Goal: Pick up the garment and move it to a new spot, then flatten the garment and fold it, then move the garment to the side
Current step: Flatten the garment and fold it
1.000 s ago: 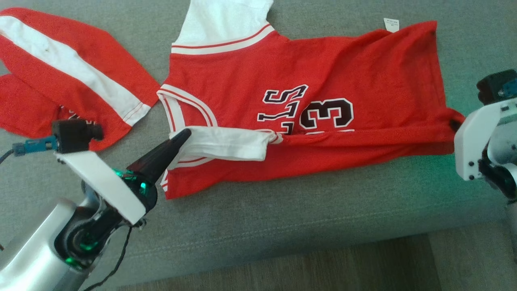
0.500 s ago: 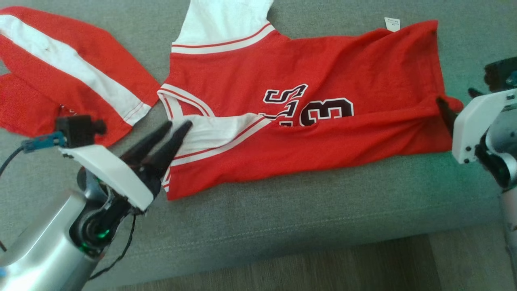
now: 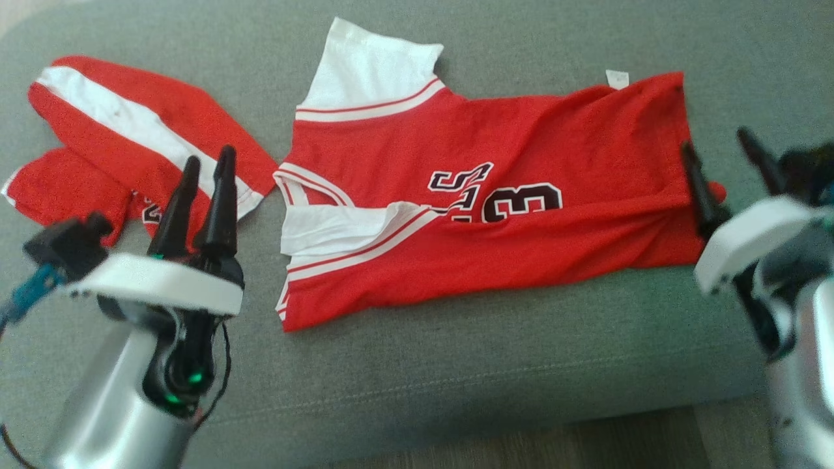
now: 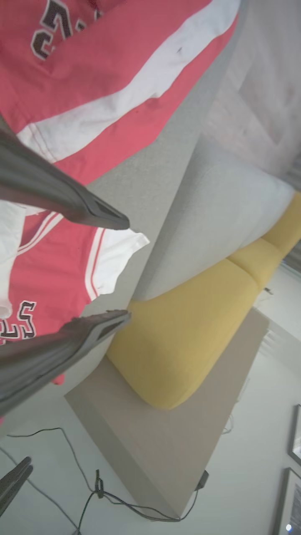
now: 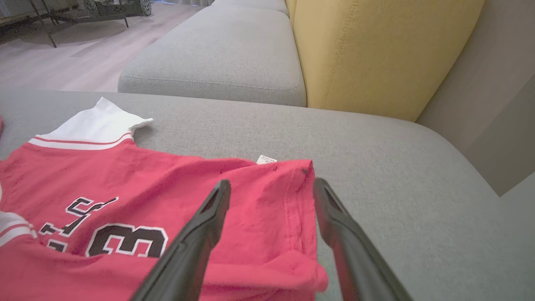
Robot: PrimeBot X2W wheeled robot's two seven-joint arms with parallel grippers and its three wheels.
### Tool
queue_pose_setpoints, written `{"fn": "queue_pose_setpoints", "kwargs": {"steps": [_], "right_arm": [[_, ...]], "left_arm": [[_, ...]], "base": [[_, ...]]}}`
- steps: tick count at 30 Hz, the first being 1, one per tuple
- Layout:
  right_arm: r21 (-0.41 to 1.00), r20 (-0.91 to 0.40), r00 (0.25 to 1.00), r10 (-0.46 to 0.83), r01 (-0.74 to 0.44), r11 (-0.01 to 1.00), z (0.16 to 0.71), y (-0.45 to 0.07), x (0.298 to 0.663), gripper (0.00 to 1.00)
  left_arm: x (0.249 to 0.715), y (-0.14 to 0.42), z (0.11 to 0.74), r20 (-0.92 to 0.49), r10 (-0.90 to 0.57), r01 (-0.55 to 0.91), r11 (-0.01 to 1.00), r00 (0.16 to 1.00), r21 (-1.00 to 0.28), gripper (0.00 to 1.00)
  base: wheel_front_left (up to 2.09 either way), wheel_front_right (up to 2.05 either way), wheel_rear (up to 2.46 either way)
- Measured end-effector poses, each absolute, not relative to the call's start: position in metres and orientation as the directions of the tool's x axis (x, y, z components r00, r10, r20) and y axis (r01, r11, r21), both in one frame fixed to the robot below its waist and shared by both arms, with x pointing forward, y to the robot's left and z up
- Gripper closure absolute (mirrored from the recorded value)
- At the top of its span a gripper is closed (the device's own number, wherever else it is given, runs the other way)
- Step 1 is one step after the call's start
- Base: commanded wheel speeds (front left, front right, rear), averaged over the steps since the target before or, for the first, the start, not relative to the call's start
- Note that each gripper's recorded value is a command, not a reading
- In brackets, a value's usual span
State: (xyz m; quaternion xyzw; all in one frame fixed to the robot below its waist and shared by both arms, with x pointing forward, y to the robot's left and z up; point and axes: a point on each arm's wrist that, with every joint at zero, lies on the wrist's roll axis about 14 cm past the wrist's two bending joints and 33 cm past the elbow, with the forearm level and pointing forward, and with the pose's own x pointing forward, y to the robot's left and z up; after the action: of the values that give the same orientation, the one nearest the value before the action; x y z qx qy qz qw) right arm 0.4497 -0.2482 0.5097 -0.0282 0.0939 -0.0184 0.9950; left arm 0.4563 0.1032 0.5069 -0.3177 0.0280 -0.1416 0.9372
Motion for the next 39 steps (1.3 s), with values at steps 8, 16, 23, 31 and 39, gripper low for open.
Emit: {"fn": "queue_pose_setpoints", "kwargs": {"steps": [8, 16, 23, 31, 39], "right_arm": [[-0.063, -0.039, 0.998, -0.039, 0.037, 0.997, 0.515, -0.23, 0.412, 0.0], [-0.078, -0.057, 0.997, -0.058, 0.054, 0.995, 0.494, -0.23, 0.391, 0.0], [-0.075, -0.049, 0.995, -0.085, 0.081, 0.994, 0.493, -0.238, 0.386, 0.0], [-0.065, -0.056, 0.991, -0.12, 0.116, 0.991, 0.49, -0.248, 0.379, 0.0], [-0.08, -0.075, 0.986, -0.146, 0.14, 0.987, 0.484, -0.256, 0.374, 0.0]], "left_arm": [[0.412, 0.096, 0.5, 0.068, -0.224, 0.231, 0.871, 0.972, -0.434, 0.0], [0.388, 0.088, 0.459, -0.051, -0.254, 0.217, 0.901, 0.966, -0.375, 0.0], [0.381, 0.076, 0.419, -0.174, -0.3, 0.231, 0.914, 0.938, -0.333, 0.0], [0.379, 0.066, 0.378, -0.312, -0.312, 0.228, 0.934, 0.897, -0.276, 0.0], [0.391, 0.062, 0.355, -0.384, -0.299, 0.223, 0.947, 0.873, -0.229, 0.0]], "base": [[0.0, 0.0, 0.0], [0.0, 0.0, 0.0], [0.0, 0.0, 0.0], [0.0, 0.0, 0.0], [0.0, 0.0, 0.0]]}}
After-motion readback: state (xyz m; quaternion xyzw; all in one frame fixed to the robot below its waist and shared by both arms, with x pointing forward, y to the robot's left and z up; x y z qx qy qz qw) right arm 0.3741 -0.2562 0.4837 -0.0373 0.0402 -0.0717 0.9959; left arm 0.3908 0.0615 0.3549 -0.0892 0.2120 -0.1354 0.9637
